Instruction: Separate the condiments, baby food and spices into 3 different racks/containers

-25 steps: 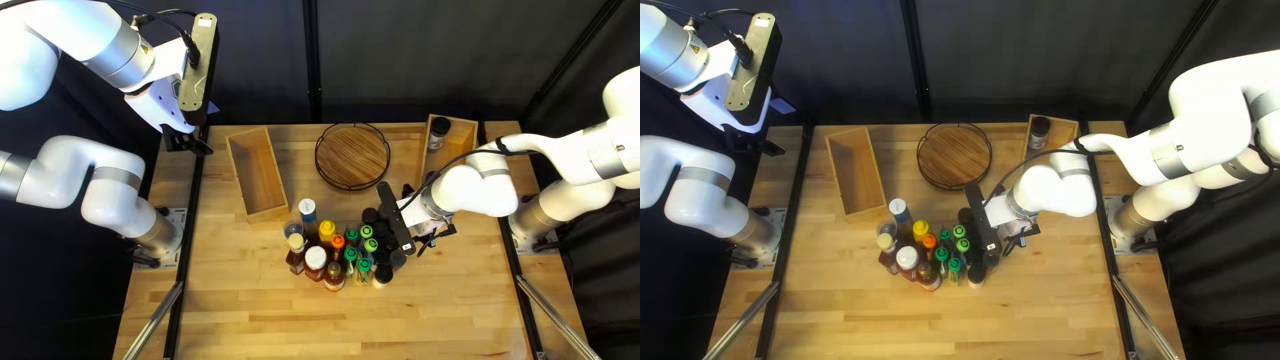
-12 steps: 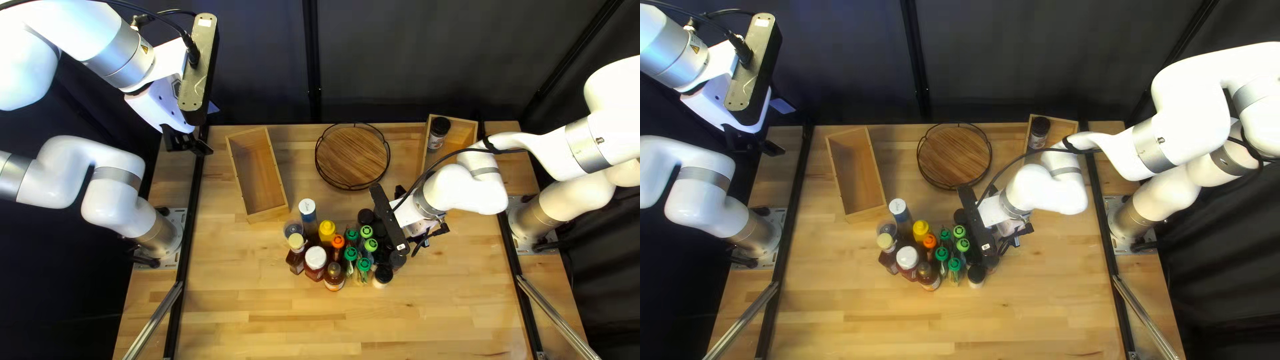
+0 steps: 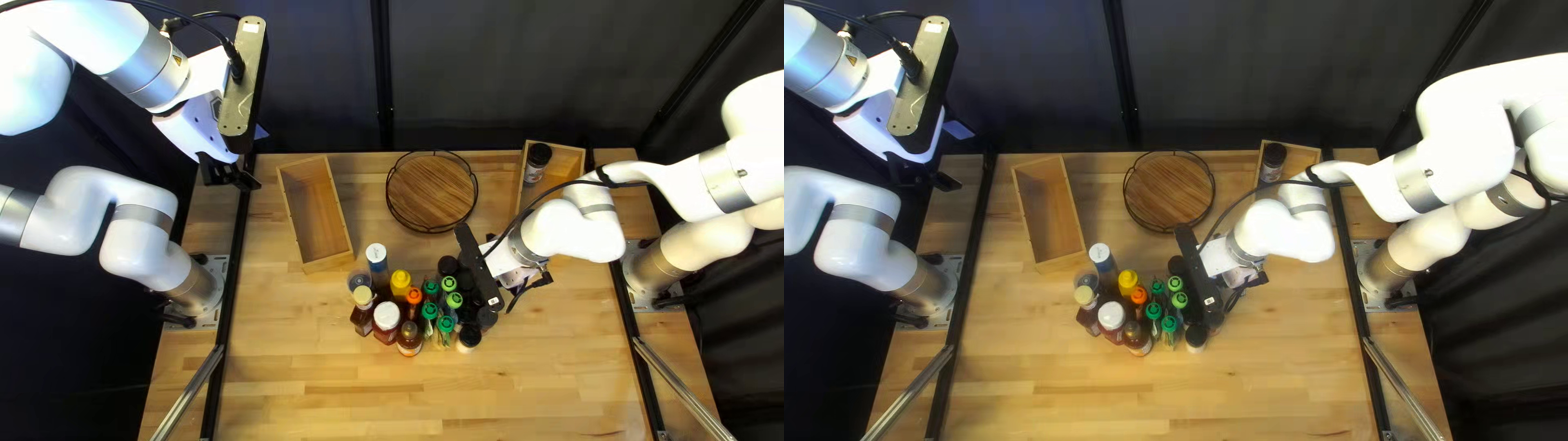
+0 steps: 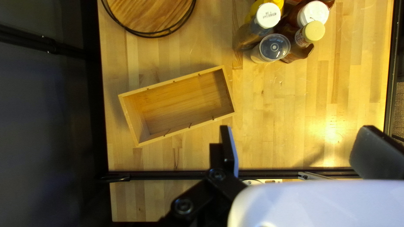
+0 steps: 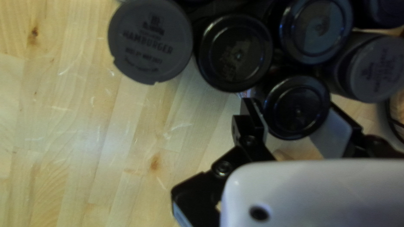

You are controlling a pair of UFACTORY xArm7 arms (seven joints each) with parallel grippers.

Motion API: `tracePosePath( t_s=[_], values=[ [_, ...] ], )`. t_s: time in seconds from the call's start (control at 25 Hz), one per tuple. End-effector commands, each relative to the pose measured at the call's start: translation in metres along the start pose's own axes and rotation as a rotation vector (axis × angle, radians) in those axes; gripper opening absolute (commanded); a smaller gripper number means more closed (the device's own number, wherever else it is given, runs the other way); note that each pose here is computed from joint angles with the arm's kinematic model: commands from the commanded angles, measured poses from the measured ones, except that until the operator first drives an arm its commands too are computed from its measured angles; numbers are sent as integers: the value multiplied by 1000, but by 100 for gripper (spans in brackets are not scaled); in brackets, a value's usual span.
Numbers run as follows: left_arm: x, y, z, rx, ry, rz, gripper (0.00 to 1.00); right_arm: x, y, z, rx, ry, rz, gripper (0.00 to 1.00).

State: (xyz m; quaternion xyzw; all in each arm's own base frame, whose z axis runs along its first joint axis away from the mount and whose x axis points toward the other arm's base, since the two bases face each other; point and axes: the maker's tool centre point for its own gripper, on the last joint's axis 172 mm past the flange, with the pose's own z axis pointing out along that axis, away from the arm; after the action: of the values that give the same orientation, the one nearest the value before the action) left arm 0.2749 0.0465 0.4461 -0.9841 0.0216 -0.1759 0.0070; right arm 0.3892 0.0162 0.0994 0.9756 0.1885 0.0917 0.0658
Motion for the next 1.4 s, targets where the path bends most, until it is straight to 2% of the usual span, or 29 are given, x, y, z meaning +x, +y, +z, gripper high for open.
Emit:
tracePosePath(
  t_s=[0.04, 0.4, 0.56, 0.76, 0.92, 1.08, 1.4],
  values=[
    [0, 0, 0, 0, 0, 0, 100, -18, -4, -30, -10, -1, 2, 0],
    [0, 0, 0, 0, 0, 0, 100, -45, 2, -114, -21, -2, 31, 0],
    [0, 0, 0, 0, 0, 0, 100, -68, 11, -129, -14, -33, 85, 0],
    [0, 0, 0, 0, 0, 0, 100, -106, 25, -126, -20, -88, 174, 0],
    [0, 0, 0, 0, 0, 0, 100, -130, 38, -120, -32, -109, 238, 0],
    [0, 0, 0, 0, 0, 0, 100, -148, 50, -109, -41, -114, 281, 0],
    [0, 0, 0, 0, 0, 0, 100, -166, 61, -83, -40, -94, 325, 0]
  ],
)
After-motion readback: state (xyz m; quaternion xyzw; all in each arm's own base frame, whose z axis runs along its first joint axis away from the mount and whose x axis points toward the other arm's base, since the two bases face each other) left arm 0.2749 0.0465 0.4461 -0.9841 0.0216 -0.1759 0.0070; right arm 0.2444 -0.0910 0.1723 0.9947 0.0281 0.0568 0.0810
